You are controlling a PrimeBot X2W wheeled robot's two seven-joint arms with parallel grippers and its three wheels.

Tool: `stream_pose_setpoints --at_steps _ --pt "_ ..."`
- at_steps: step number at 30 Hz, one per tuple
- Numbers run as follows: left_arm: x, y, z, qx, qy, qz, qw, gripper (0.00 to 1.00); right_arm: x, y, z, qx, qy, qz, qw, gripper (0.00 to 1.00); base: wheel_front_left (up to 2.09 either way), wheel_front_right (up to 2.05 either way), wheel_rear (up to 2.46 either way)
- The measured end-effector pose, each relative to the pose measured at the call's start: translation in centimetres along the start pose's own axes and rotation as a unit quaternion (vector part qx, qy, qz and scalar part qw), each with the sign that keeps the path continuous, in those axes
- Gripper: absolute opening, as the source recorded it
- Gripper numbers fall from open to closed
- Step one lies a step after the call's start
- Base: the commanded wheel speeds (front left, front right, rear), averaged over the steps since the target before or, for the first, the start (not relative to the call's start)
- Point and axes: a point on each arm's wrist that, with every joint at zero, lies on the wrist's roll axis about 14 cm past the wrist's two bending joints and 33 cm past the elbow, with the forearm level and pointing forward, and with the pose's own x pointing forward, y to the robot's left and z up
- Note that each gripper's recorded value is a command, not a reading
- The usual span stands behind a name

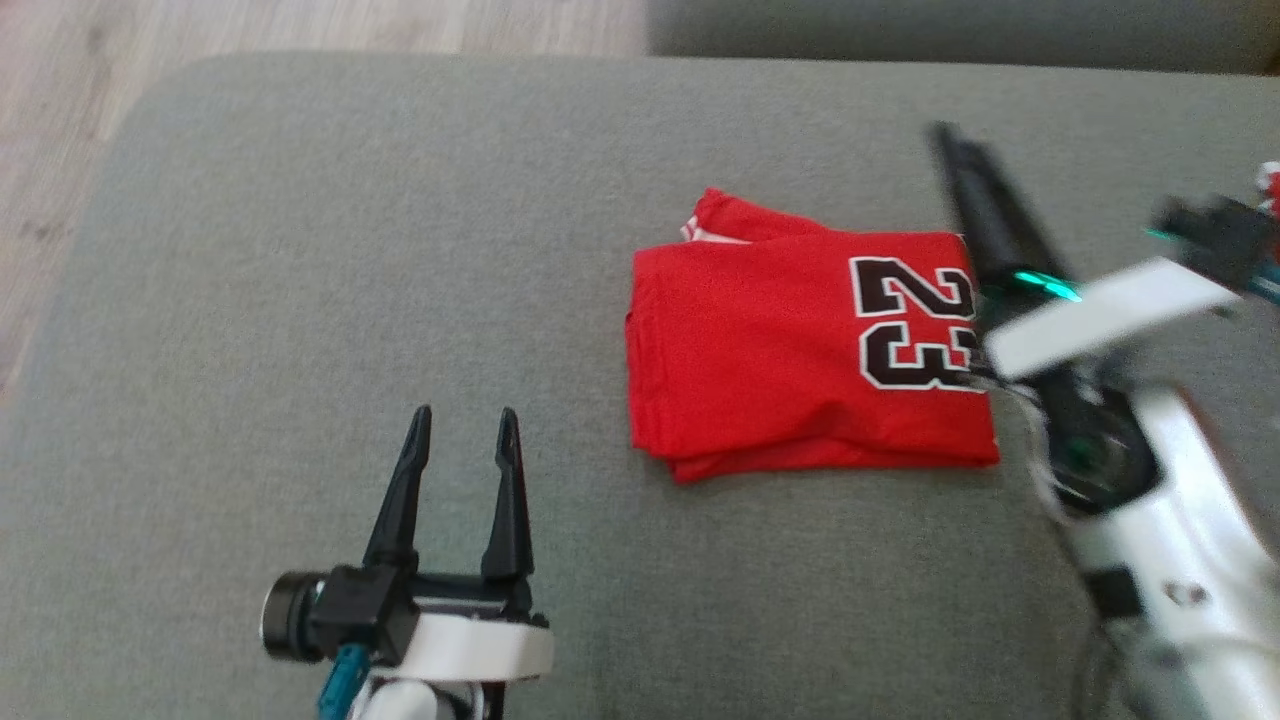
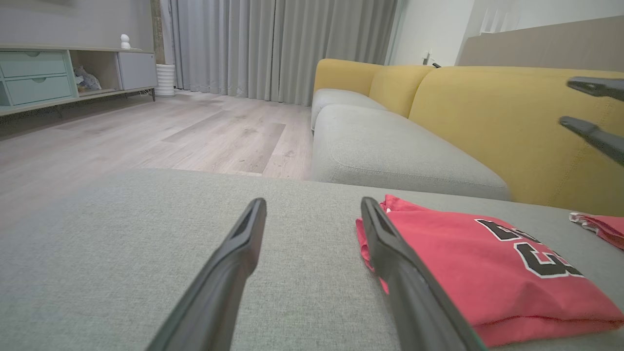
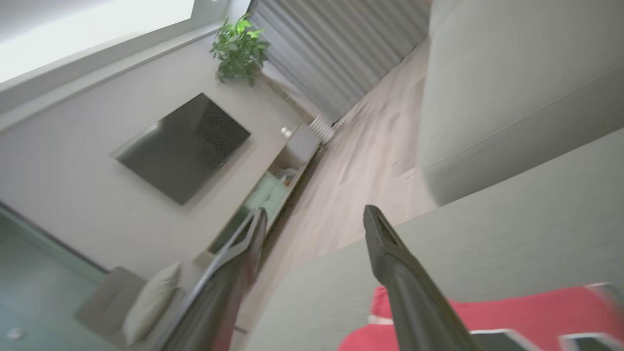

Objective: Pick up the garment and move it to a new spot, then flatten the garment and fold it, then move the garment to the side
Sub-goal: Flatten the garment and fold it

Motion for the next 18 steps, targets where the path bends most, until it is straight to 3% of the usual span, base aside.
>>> stream_pose_setpoints --at_steps 3,7,10,13,18 --pt "-0.6 -0.1 -0.1 -0.001 0.002 -0.001 1.000 1.00 -3.5 -3.0 3.5 -0.098 -0.057 -0.049 0.992 1.00 0.00 0.00 0.00" --pt "-0.7 -0.3 0.5 -0.001 -0.008 -0.005 1.000 1.00 -8.4 -5.2 5.6 -0.226 -0.106 -0.095 0.964 1.00 0.00 0.00 0.00" --pt "-0.9 -0.3 1.2 0.001 -0.020 -0.007 1.000 1.00 -11.1 -6.2 4.9 -0.292 -0.105 -0.118 0.943 1.00 0.00 0.00 0.00" --pt "-2.2 -0.5 0.9 0.006 -0.016 -0.013 1.000 1.00 -14.1 -7.6 2.8 -0.367 -0.059 -0.144 0.917 1.00 0.00 0.00 0.00" --pt "-4.3 -0.1 0.1 0.023 -0.007 -0.014 1.000 1.00 -17.4 -6.7 0.9 -0.418 -0.054 -0.167 0.891 1.00 0.00 0.00 0.00"
